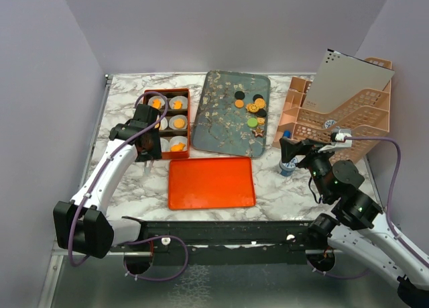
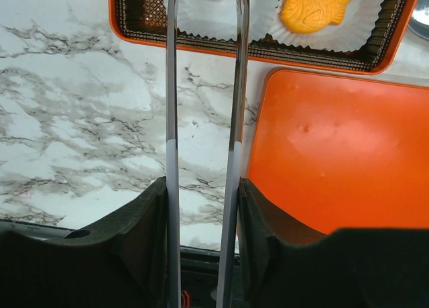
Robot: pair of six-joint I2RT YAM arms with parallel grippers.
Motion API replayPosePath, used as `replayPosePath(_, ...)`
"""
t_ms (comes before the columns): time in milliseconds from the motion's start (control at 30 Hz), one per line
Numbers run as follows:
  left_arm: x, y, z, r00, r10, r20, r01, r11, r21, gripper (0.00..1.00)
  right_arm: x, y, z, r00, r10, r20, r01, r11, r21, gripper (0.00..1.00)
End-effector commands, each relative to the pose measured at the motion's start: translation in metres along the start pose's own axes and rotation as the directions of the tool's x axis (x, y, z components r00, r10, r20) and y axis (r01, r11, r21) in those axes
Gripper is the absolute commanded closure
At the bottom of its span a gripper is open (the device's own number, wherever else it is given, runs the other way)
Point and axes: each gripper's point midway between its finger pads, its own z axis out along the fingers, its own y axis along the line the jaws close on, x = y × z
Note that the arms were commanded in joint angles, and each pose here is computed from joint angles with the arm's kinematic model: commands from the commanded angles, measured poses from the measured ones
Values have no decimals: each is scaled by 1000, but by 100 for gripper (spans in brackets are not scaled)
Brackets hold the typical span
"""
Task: Pack the cookies
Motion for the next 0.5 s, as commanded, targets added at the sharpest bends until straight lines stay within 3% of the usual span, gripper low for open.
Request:
replayPosePath(0, 1, -5, 1, 1000, -3, -1, 3, 999, 39, 90, 2, 4, 1, 1000, 12, 2, -12, 1000, -17, 0)
replayPosePath(467, 2, -4, -6, 1000, 7, 8, -7, 999, 45, 65, 2, 5, 3, 1000, 10, -3, -10, 1000, -19, 0)
